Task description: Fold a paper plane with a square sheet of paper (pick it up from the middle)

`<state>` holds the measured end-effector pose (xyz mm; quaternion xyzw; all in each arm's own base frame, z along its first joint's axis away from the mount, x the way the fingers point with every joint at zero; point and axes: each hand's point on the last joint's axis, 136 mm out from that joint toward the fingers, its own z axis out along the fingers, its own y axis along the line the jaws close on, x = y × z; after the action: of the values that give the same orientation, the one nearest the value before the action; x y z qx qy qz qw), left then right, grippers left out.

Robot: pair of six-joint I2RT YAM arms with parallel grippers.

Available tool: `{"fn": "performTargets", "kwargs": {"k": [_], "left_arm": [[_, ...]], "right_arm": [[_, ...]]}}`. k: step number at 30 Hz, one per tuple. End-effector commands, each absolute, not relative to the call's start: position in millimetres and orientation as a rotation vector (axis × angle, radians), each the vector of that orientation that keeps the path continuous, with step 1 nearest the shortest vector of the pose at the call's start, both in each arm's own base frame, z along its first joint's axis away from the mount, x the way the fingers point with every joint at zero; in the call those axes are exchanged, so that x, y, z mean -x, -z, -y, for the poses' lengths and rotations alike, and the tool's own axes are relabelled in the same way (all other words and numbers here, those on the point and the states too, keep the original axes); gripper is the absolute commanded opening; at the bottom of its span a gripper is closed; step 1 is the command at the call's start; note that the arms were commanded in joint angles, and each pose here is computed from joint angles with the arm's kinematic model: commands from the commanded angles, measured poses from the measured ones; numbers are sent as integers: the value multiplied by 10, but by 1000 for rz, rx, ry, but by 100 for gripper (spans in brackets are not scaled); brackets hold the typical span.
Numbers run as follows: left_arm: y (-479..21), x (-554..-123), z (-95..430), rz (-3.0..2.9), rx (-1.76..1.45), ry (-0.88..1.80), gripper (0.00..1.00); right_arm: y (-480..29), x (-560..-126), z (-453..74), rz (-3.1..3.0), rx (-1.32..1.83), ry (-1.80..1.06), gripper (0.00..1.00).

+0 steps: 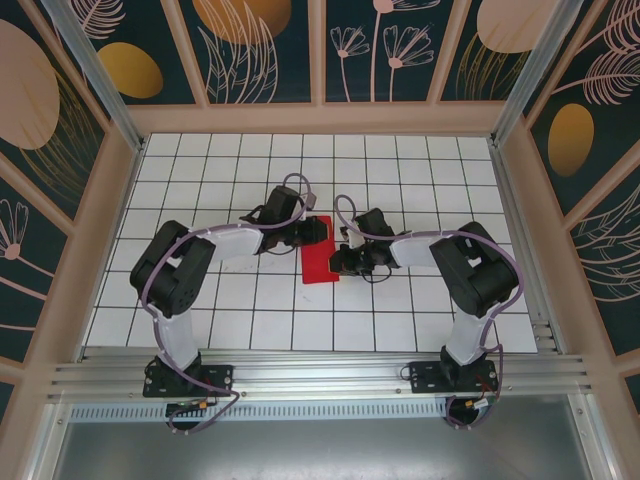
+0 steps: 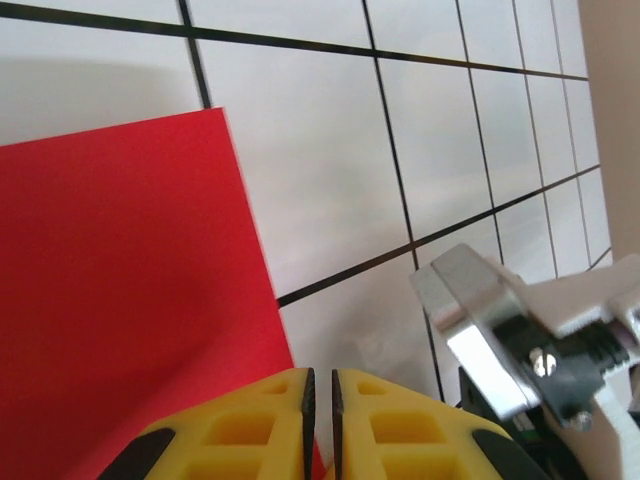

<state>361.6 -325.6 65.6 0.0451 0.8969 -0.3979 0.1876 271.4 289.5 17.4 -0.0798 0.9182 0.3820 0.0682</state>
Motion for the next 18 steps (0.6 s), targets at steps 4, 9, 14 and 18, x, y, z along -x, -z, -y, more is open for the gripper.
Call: {"fn": "performTargets", "kwargs": {"k": [4, 9, 14, 18], "left_arm": [[-568, -3782, 3403, -2526, -114, 1177, 14], [-391, -3903, 3420, -2559, -93, 1121, 13], [-170, -4028, 3334, -2616, -69, 970, 12], [-8, -4082, 3244, -2653, -62, 857, 11]], "right_arm": [[-11, -2518, -2795, -2859, 262, -1107, 10], [-16, -2508, -2799, -2855, 267, -1120, 10], [6, -2497, -2790, -2862, 263, -1115, 10], [0, -2491, -2779, -2863, 256, -1113, 10]]}}
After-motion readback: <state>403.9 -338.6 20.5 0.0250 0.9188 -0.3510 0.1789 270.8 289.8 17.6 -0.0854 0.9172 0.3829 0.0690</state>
